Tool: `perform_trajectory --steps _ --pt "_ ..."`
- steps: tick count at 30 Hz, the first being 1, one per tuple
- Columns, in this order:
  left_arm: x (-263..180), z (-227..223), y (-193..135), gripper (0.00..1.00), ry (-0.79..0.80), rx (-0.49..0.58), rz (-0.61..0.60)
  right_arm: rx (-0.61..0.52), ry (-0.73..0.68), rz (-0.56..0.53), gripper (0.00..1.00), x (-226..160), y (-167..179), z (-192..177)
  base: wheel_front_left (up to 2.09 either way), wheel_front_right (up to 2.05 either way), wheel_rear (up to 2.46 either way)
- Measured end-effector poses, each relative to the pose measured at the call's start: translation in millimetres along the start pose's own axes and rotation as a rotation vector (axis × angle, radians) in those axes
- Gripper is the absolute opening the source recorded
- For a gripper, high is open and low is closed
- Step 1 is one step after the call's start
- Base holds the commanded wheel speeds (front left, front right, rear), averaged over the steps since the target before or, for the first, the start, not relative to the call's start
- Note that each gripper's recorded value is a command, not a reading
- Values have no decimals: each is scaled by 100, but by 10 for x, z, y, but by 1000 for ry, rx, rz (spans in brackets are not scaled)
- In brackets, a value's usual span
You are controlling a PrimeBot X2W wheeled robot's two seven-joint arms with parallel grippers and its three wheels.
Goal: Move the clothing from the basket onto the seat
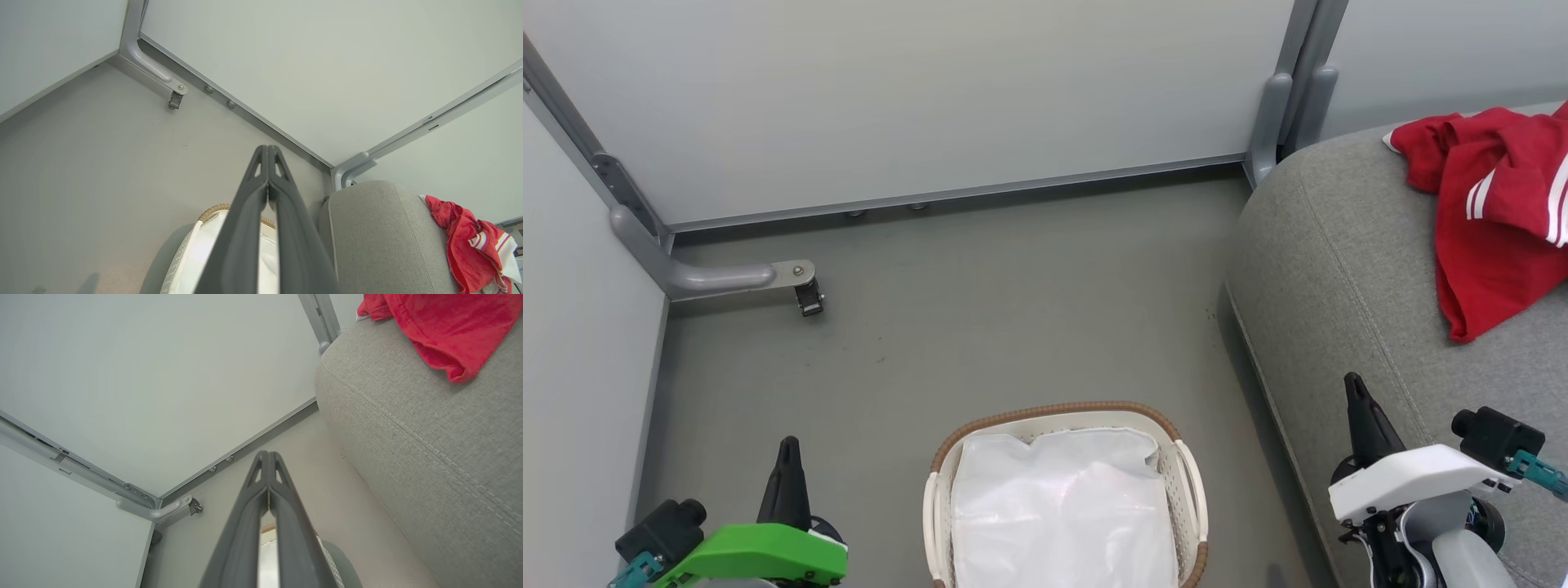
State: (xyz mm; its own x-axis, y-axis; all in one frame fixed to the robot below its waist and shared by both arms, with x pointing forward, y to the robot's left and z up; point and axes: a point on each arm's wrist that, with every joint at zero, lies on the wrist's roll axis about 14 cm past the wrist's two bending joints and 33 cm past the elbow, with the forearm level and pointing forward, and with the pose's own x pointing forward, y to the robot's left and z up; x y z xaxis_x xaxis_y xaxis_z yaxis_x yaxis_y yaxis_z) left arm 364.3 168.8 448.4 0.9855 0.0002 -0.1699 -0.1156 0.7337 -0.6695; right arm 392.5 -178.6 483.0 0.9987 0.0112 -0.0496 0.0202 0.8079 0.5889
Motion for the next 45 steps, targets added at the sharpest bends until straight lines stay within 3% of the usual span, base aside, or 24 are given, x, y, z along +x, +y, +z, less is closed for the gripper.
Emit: perform_trajectory --steps 45 --pt "94 299 -40 0 -24 -478 -35 544 -11 -24 0 -20 -71 141 0 0 0"
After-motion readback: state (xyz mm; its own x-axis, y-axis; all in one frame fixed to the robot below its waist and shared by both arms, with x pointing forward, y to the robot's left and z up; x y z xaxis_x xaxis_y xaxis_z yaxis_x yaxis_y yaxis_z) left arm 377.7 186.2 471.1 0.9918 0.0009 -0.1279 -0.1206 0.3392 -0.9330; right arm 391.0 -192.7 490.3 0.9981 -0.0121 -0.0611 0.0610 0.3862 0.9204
